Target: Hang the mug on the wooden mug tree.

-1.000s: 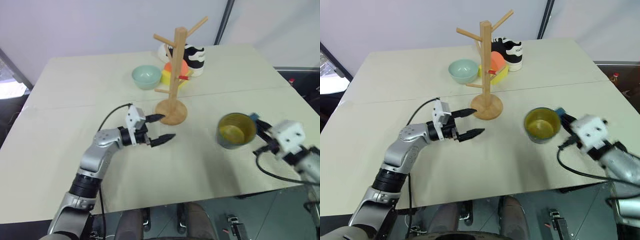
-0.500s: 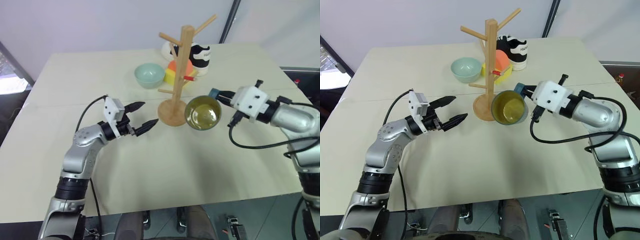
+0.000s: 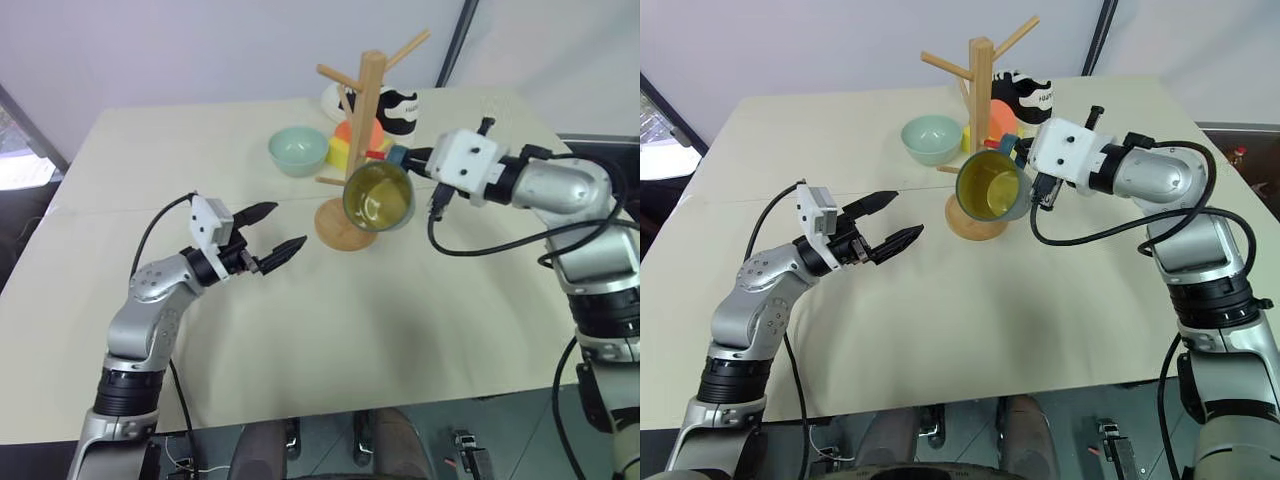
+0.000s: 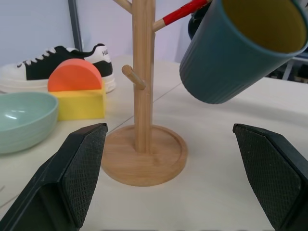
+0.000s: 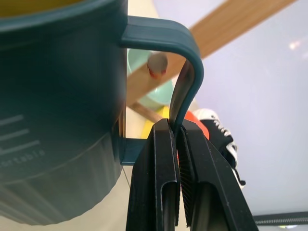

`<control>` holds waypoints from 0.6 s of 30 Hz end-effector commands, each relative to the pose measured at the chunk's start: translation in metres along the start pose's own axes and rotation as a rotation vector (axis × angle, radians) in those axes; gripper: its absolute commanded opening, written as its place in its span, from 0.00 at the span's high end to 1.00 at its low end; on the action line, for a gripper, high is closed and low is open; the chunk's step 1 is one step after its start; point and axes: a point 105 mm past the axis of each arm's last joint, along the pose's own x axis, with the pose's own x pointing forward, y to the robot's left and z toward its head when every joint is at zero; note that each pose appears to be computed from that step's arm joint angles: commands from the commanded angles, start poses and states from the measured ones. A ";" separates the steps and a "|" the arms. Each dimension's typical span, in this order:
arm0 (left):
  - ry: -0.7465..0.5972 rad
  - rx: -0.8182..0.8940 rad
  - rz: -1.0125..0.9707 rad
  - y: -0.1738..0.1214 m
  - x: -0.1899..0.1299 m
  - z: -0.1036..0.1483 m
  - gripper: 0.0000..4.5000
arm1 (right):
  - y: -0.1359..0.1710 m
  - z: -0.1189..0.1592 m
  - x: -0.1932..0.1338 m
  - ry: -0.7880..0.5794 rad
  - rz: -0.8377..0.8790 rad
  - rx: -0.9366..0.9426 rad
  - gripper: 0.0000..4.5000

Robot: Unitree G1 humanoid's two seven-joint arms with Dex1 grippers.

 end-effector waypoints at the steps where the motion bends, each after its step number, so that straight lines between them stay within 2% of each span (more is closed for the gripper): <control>1: -0.048 0.037 -0.017 -0.002 0.000 0.018 0.00 | -0.014 0.011 0.000 -0.019 -0.040 -0.044 0.99; 18: -0.090 0.024 -0.043 -0.007 0.004 0.031 0.00 | -0.019 0.025 0.015 -0.025 -0.027 -0.082 0.99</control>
